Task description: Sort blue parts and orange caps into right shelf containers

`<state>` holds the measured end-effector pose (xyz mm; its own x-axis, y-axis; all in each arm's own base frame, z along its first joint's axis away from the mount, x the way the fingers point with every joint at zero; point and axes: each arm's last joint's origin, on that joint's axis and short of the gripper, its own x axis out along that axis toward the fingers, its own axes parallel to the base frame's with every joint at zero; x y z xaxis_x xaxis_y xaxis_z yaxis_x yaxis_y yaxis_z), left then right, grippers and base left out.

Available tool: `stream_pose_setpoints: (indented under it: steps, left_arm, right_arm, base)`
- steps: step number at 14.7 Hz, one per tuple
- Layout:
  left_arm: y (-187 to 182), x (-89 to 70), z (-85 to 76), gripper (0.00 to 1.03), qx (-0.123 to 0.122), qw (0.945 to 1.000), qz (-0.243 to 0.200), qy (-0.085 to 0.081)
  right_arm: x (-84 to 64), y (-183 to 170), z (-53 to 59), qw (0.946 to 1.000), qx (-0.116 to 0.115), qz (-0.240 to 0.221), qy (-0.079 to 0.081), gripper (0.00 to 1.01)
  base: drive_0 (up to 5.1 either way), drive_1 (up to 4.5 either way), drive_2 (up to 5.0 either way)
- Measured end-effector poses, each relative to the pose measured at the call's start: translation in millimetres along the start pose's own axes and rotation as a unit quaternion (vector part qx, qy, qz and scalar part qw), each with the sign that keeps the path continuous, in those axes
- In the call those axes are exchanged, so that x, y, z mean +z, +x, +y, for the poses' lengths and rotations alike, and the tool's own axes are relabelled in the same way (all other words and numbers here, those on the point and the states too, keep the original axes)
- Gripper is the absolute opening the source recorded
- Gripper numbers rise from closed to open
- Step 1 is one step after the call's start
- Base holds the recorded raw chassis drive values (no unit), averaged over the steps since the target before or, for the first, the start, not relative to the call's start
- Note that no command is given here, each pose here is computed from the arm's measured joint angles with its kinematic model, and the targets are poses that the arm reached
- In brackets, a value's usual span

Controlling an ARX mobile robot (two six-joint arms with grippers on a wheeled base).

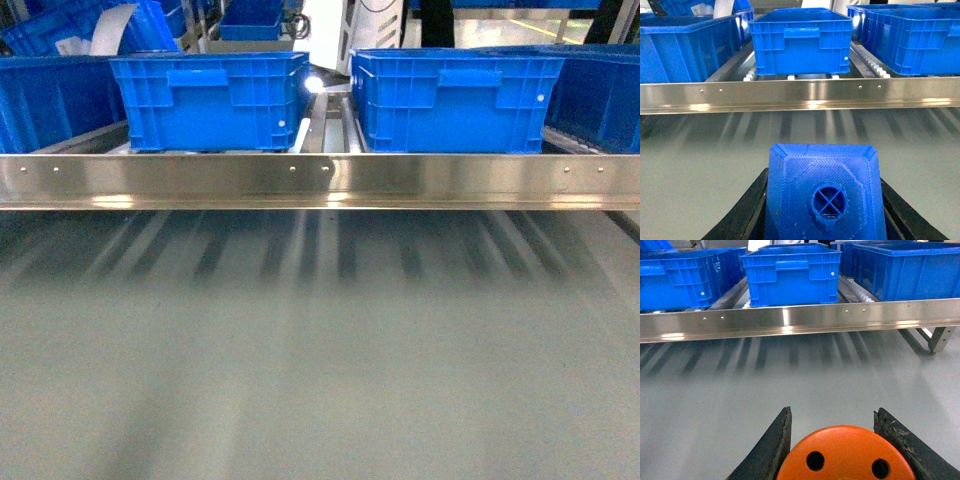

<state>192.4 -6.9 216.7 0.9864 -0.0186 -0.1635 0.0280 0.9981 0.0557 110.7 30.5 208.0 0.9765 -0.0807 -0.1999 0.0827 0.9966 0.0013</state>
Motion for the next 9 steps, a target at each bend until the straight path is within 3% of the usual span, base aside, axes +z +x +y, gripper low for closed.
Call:
stream_pose_setpoints:
  steps: [9]
  left_arm:
    - [0.0, 0.0, -0.9, 0.44, -0.003, 1.0000, 0.000, 0.000]
  right_arm:
    - [0.0, 0.0, -0.1, 1.0000, -0.002, 0.000, 0.000, 0.42]
  base:
    - [0.1, 4.15, -3.9]
